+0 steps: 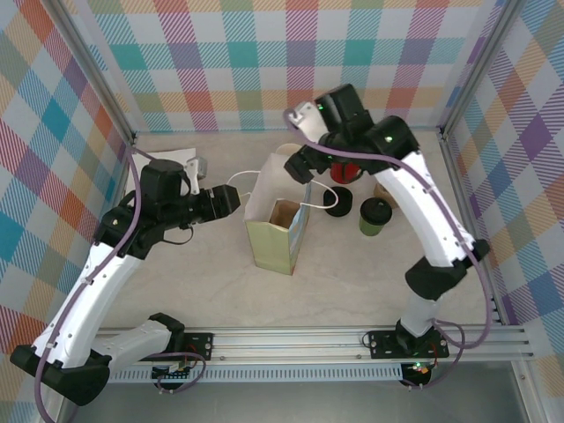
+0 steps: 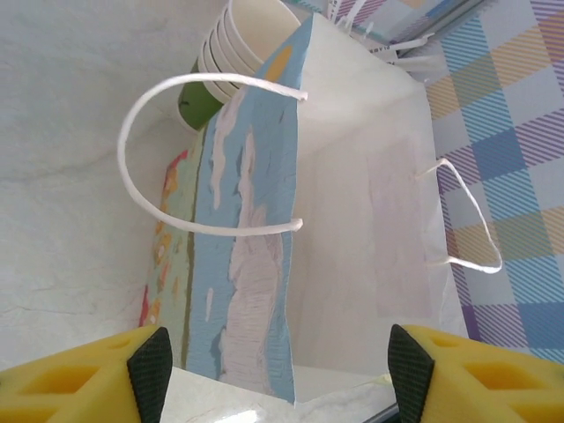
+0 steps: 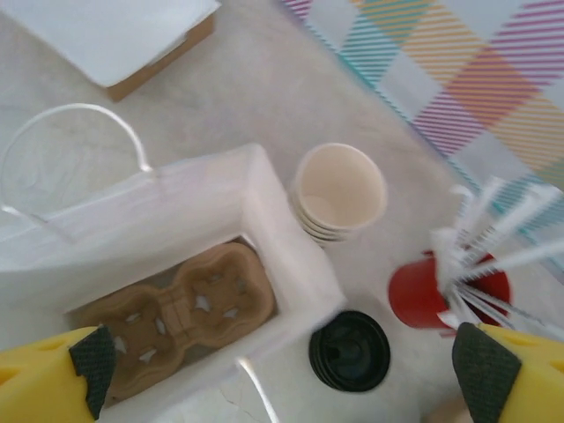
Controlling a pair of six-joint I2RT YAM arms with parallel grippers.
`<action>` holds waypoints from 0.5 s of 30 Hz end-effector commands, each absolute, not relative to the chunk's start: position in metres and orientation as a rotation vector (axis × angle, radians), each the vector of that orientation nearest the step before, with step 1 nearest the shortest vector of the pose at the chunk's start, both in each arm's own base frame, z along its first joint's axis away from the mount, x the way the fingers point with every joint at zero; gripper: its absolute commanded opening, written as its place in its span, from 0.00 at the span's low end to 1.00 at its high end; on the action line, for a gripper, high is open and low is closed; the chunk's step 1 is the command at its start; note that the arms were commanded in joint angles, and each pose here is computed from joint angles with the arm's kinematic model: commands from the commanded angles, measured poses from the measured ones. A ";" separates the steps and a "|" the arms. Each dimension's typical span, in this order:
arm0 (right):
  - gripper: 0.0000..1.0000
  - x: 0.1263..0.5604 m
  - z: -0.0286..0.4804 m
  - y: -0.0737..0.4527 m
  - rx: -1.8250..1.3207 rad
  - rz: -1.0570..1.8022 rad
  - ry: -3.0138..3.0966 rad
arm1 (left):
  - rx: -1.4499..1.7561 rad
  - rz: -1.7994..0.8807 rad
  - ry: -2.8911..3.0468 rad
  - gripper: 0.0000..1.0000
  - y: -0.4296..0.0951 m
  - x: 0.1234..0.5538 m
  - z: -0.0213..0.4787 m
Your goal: Pack the takeout coffee
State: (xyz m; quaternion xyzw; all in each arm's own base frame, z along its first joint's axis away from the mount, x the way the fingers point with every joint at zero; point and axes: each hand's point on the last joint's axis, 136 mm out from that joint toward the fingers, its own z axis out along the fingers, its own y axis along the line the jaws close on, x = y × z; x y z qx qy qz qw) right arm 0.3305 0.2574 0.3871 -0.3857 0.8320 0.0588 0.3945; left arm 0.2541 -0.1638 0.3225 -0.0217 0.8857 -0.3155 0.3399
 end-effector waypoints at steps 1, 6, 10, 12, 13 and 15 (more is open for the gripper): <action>1.00 0.333 0.391 0.226 -0.775 0.131 2.168 | -0.037 -0.759 2.281 0.70 -0.156 0.254 0.333; 1.00 0.318 0.362 0.171 -0.564 0.100 2.337 | -0.006 -0.743 2.281 0.72 -0.159 0.260 0.337; 1.00 0.301 0.322 0.127 -0.365 0.144 2.503 | 0.001 -0.712 2.269 0.74 -0.158 0.266 0.338; 1.00 0.293 0.303 0.110 -0.269 0.170 2.558 | -0.007 -0.679 2.260 0.75 -0.154 0.268 0.337; 1.00 0.289 0.293 0.102 -0.226 0.174 2.584 | -0.015 -0.660 2.255 0.75 -0.151 0.270 0.337; 1.00 0.283 0.273 0.088 -0.164 0.170 2.643 | -0.025 -0.643 2.248 0.77 -0.148 0.271 0.335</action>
